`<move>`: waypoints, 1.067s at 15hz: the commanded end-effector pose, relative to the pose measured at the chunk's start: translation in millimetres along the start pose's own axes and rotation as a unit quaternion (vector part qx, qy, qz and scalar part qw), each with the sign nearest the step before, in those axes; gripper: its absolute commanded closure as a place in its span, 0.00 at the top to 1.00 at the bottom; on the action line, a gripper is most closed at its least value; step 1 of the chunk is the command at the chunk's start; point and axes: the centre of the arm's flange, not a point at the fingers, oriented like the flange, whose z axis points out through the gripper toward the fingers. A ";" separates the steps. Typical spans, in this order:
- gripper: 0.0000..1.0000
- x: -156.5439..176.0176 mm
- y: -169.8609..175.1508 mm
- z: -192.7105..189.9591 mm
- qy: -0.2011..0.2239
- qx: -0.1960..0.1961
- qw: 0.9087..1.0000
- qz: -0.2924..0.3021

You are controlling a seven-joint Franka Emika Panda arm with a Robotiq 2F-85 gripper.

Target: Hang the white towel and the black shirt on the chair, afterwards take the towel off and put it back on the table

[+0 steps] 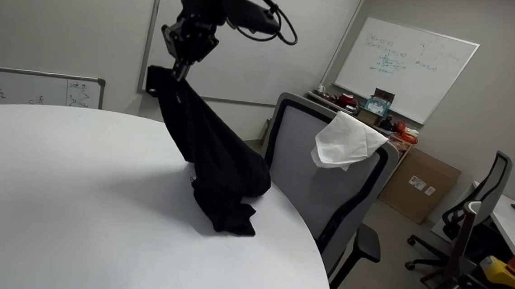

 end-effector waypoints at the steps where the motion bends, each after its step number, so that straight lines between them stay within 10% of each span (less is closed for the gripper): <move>1: 0.00 -46.9 26.7 -72.2 0.054 -0.001 0.996 0.064; 16: 0.00 -116.4 132.5 -336.9 0.268 -0.110 0.936 0.199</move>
